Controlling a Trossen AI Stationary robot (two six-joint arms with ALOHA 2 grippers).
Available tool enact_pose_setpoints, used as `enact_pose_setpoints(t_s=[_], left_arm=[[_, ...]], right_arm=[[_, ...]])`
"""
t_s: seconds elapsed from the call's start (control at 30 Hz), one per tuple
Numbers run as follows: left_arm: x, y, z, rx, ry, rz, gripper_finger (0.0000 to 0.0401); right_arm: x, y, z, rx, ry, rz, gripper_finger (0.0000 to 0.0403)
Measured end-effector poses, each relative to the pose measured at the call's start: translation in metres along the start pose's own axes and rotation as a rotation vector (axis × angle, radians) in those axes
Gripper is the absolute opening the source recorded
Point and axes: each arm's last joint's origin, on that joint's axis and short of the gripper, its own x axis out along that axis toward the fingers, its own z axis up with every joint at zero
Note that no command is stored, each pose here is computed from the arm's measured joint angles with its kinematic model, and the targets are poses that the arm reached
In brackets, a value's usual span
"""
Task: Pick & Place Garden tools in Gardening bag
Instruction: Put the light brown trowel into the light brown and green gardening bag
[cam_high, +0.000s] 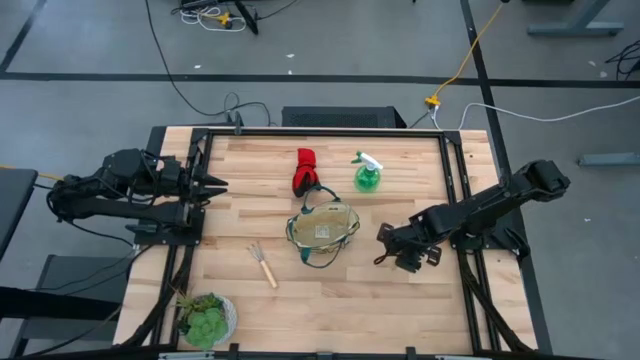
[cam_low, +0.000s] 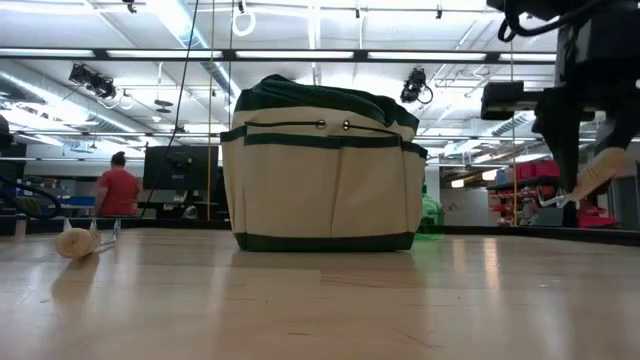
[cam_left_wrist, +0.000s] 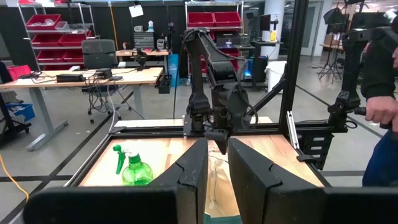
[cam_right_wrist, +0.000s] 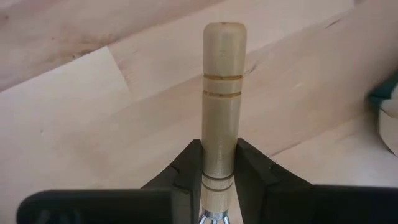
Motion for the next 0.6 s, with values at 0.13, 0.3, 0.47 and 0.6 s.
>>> enact_pose_setpoints(t_s=[0.13, 0.3, 0.47, 0.6], left_arm=[[0.000, 0.000, 0.000, 0.000, 0.000, 0.000, 0.0071], [0.000, 0.000, 0.000, 0.000, 0.000, 0.000, 0.0071], [0.000, 0.000, 0.000, 0.000, 0.000, 0.000, 0.0071], [0.000, 0.000, 0.000, 0.000, -0.001, 0.000, 0.0071]], right_arm=[[-0.008, 0.002, -0.002, 0.030, -0.017, -0.019, 0.0070], [-0.018, 0.004, -0.003, 0.084, -0.049, -0.050, 0.0070], [-0.024, 0.006, -0.004, 0.145, -0.071, -0.069, 0.0070], [-0.027, 0.007, -0.005, 0.205, -0.086, -0.079, 0.0070]])
